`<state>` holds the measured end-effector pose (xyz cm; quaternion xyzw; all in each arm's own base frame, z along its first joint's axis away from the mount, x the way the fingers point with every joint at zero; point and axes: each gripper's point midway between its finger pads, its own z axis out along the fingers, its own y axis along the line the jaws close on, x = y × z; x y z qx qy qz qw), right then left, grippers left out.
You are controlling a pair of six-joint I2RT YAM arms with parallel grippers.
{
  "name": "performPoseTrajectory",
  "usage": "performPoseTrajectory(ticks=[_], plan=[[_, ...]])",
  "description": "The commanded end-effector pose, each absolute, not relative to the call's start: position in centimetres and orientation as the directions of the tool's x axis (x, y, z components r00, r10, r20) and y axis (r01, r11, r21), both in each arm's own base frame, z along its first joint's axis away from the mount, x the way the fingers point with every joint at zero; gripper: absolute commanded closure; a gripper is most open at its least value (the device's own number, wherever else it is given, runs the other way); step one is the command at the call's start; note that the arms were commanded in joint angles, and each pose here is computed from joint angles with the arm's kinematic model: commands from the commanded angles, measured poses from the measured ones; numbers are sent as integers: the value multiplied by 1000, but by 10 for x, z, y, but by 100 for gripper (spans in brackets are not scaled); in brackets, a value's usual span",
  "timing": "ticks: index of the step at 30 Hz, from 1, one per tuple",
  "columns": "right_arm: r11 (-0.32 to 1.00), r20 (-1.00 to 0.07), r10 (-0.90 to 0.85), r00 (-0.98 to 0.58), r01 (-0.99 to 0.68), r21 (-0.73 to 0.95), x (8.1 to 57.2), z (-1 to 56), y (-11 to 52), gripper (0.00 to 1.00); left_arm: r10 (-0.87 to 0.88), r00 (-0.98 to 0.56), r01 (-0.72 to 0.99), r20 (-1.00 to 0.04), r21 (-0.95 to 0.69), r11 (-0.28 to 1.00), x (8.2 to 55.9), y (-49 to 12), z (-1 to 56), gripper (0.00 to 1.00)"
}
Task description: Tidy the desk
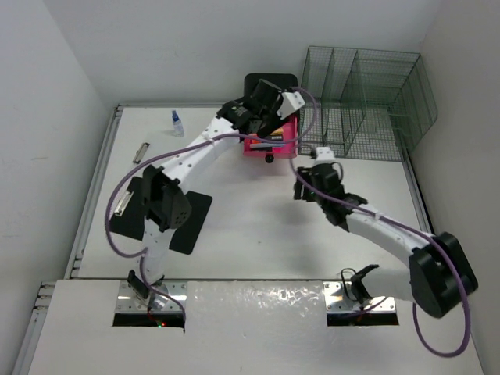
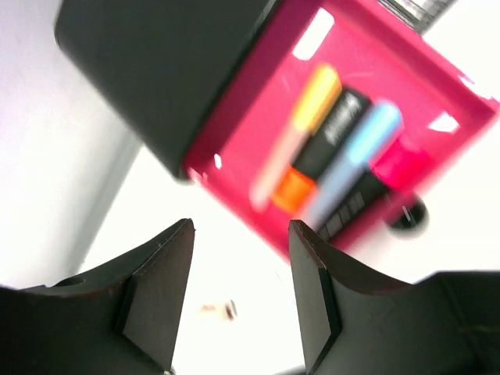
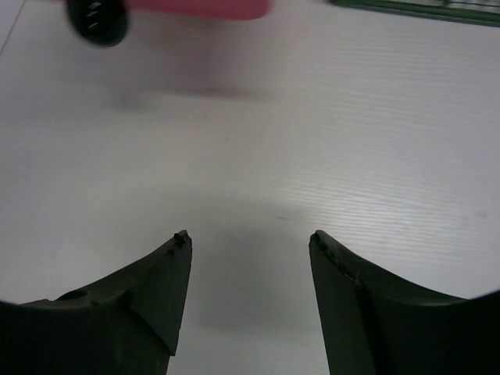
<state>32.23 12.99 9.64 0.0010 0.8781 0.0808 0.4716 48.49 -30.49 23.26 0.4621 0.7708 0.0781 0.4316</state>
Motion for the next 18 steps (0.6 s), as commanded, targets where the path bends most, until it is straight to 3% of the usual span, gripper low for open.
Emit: performPoseTrajectory(ticks=[1, 6, 7, 18], plan=[[979, -889, 85, -449, -129, 159, 343, 126, 174, 39, 666, -308, 622, -680, 386, 682, 457, -262, 271, 50], [971, -868, 85, -489, -156, 183, 356, 104, 202, 33, 484, -433, 557, -761, 197, 807, 451, -182, 287, 50], [968, -878, 71, -473, -180, 175, 362, 111, 211, 33, 486, -469, 555, -737, 182, 812, 445, -170, 268, 50], [967, -906, 65, -417, -199, 161, 416, 118, 253, 37, 480, -532, 414, -697, 280, 866, 424, -78, 232, 50]])
